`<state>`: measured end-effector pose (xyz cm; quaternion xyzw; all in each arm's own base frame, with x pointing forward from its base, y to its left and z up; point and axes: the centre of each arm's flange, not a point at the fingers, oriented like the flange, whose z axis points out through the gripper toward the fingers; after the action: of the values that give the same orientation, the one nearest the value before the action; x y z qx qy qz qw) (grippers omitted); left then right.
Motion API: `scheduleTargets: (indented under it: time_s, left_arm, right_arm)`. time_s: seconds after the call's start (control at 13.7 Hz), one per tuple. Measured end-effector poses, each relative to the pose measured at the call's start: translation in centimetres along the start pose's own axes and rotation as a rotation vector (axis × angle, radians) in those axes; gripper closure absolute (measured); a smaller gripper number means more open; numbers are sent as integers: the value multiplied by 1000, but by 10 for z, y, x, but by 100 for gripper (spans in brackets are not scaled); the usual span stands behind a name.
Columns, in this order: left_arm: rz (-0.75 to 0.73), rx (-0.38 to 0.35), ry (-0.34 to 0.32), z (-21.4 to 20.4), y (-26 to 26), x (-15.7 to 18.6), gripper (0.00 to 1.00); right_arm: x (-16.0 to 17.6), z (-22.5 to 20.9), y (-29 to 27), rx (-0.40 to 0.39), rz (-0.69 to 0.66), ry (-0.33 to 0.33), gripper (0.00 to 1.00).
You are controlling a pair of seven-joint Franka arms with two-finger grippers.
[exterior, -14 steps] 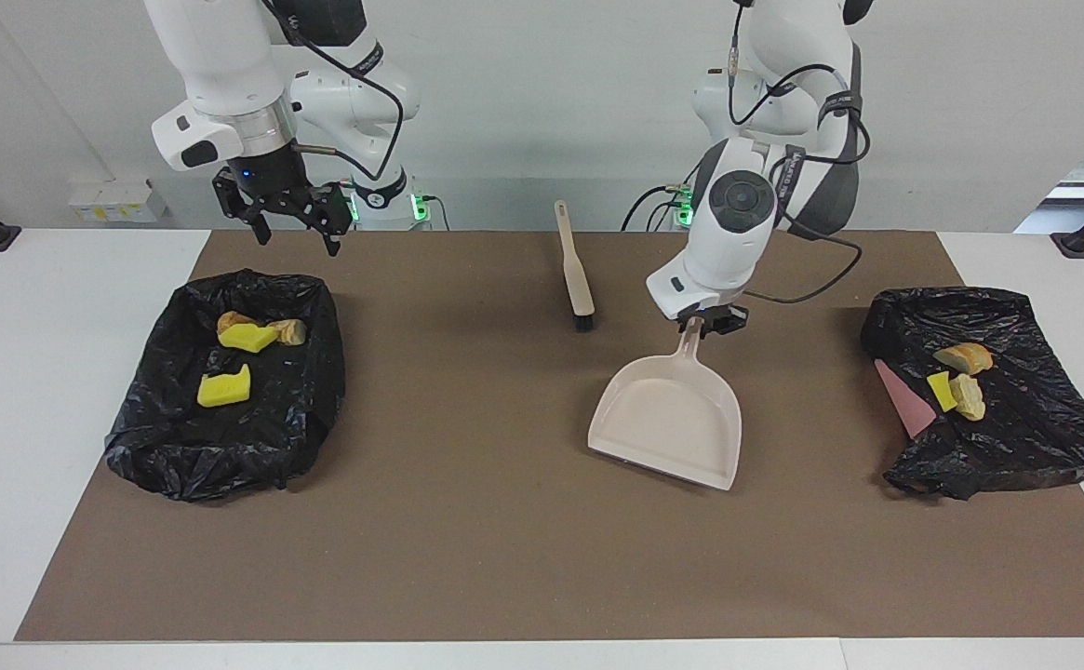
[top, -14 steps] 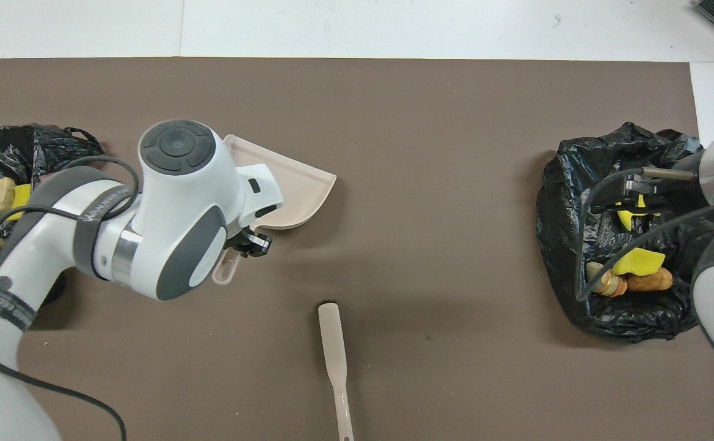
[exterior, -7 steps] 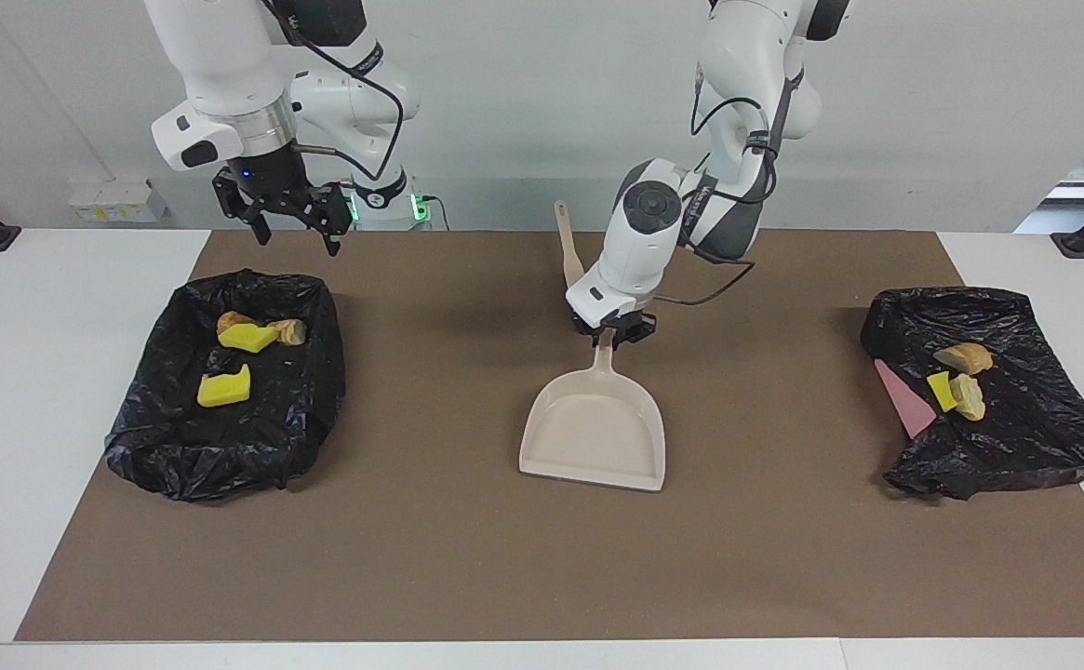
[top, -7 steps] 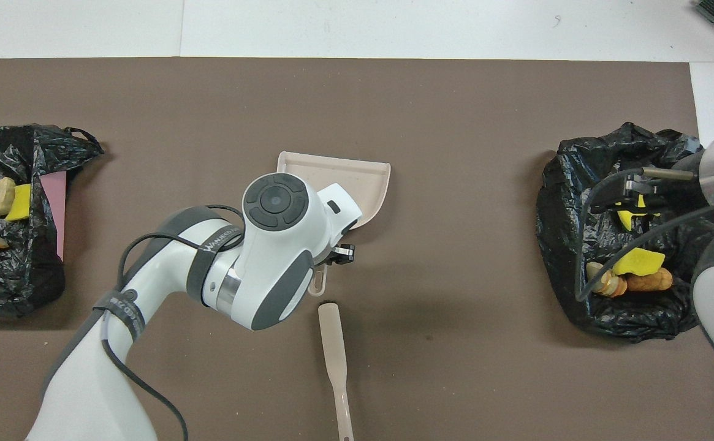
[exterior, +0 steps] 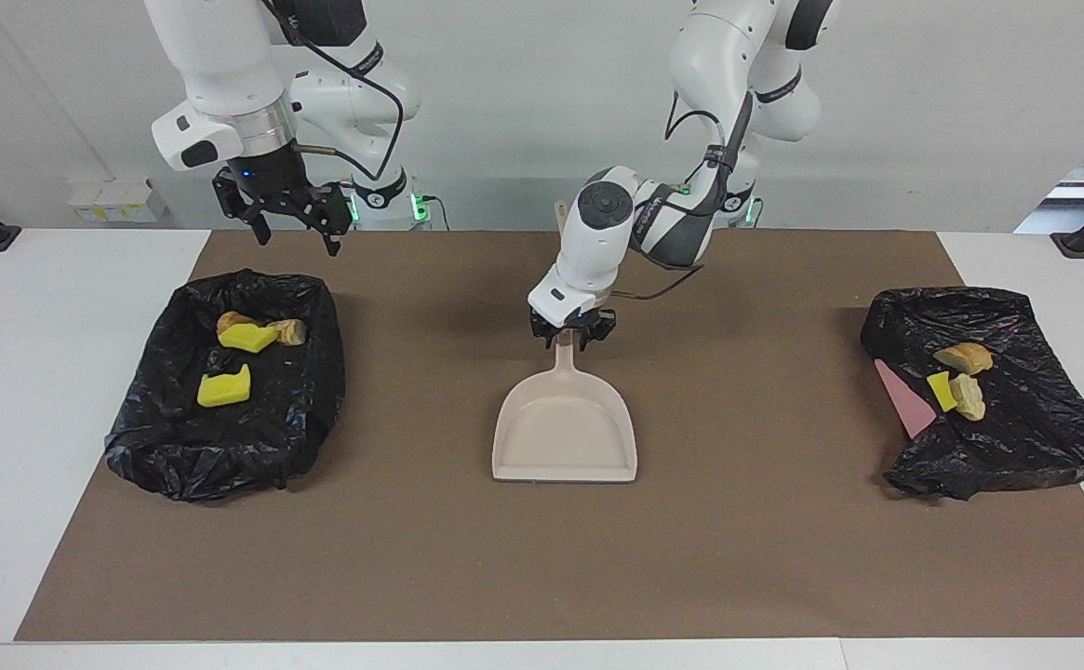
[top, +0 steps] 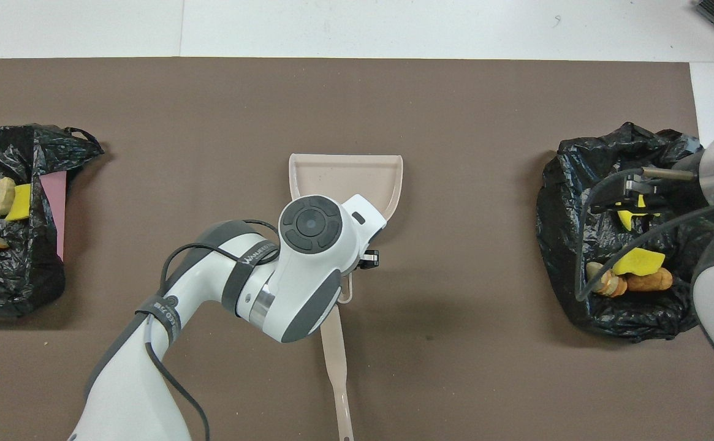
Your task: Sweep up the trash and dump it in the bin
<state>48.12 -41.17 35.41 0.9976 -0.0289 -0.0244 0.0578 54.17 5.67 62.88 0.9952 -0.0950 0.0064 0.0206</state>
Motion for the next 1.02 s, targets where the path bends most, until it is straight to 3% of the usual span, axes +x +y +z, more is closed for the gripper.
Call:
scheduleTargets:
  time_s: [0.15, 0.22, 0.51, 1.02]
  left_arm:
    - [-33, -6, 16, -17, -16, 12, 4]
    - [-60, -9, 23, -28, -31, 20, 0]
    - [-155, -22, 61, -77, -130, 74, 0]
    - [16, 14, 179, -148, -268, 121, 0]
  right_arm:
    - [0, 0, 0, 0, 0, 0, 0]
    - [0, 0, 0, 0, 0, 0, 0]
    - [0, 0, 0, 0, 0, 0, 0]
    - [0, 0, 0, 0, 0, 0, 0]
